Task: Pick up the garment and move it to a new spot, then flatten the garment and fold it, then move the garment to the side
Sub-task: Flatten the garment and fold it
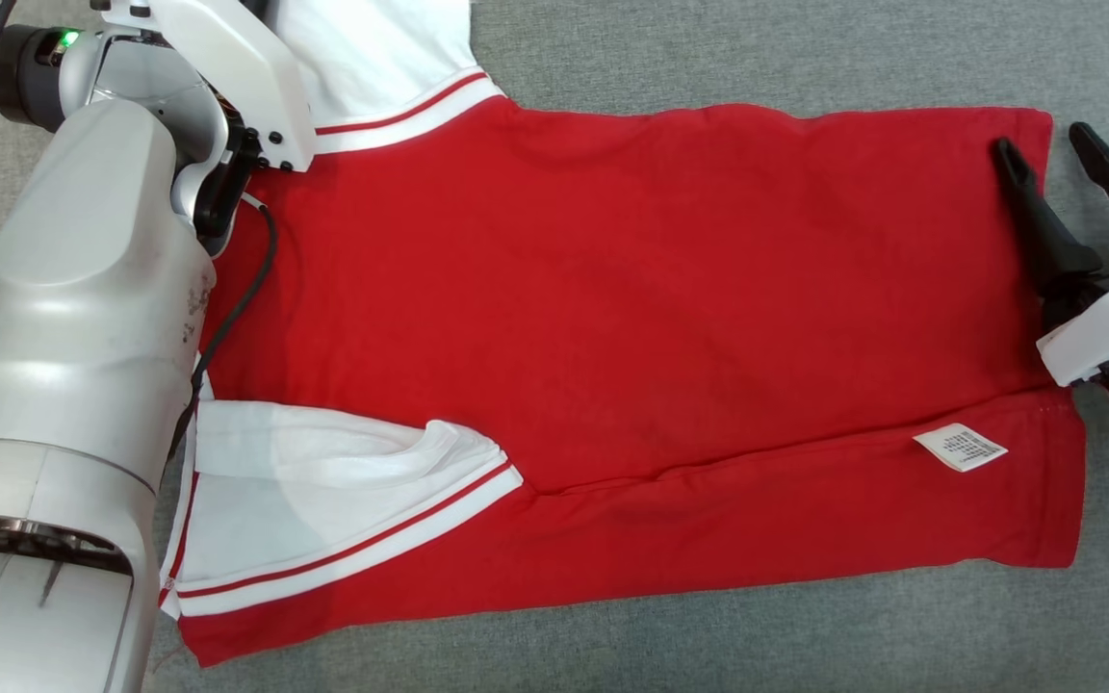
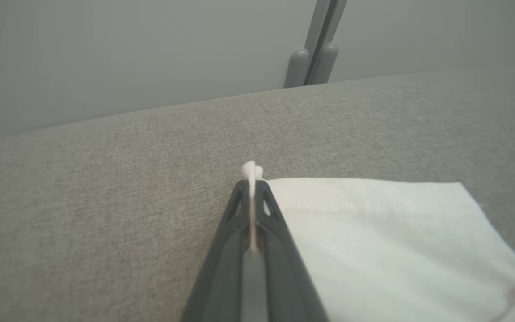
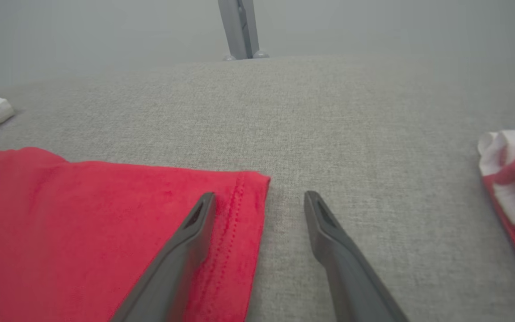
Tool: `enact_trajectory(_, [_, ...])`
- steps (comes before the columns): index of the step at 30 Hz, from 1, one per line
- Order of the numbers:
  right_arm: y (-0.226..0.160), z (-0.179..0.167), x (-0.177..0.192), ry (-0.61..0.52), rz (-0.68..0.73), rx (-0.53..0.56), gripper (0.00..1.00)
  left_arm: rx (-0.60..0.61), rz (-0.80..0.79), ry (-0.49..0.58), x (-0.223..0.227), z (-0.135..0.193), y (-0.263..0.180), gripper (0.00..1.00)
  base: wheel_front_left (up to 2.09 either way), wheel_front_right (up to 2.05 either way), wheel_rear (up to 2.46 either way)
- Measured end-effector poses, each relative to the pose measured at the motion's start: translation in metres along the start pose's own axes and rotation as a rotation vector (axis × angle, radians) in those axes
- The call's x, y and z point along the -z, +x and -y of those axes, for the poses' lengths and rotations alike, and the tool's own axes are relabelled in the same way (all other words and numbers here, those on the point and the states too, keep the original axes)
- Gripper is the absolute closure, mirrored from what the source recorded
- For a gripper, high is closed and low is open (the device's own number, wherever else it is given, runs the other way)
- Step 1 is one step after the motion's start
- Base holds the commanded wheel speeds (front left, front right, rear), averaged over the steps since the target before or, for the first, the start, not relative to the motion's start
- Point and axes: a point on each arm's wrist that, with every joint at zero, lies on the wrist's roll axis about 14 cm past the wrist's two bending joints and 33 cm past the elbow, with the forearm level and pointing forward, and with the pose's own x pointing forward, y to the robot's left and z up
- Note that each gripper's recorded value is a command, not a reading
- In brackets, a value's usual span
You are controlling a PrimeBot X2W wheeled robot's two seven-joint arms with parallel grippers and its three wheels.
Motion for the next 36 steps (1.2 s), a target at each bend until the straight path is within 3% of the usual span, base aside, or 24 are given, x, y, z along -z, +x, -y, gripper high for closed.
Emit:
enact_trajectory(5, [0.008, -0.007, 0.005, 0.04, -0.079, -0.043, 0.02, -0.001, 0.007, -0.007, 0.001, -0.001, -0.001, 1.0, 0.0, 0.0, 0.0])
enact_trajectory(6, [0.009, -0.005, 0.006, 0.051, -0.098, -0.041, 0.5, 0.0, 0.008, -0.007, 0.001, -0.001, 0.0, 1.0, 0.0, 0.0, 0.0])
enact_trajectory(8, [0.012, -0.004, 0.007, 0.072, -0.138, -0.048, 0.82, 0.001, 0.02, -0.012, -0.002, -0.001, 0.0, 1.0, 0.0, 0.0, 0.0])
enact_trajectory(10, [0.015, -0.003, 0.004, 0.083, -0.161, -0.058, 1.0, -0.001, 0.041, -0.013, -0.009, -0.003, 0.0, 1.0, 0.0, 0.0, 0.0])
enact_trajectory(15, [0.022, -0.008, -0.001, 0.137, -0.207, -0.091, 1.0, -0.005, 0.078, -0.018, -0.018, -0.007, -0.003, 1.0, 0.0, 0.0, 0.0])
enact_trajectory(24, [0.033, -0.011, -0.056, 0.185, -0.064, -0.132, 1.0, 0.01, 0.21, -0.007, -0.066, -0.005, -0.012, 1.0, 0.0, 0.0, 0.0])
enact_trajectory(36, [0.013, -0.019, -0.065, 0.281, -0.064, -0.18, 1.0, 0.058, 0.282, -0.01, -0.088, 0.005, -0.036, 1.0, 0.0, 0.0, 0.0])
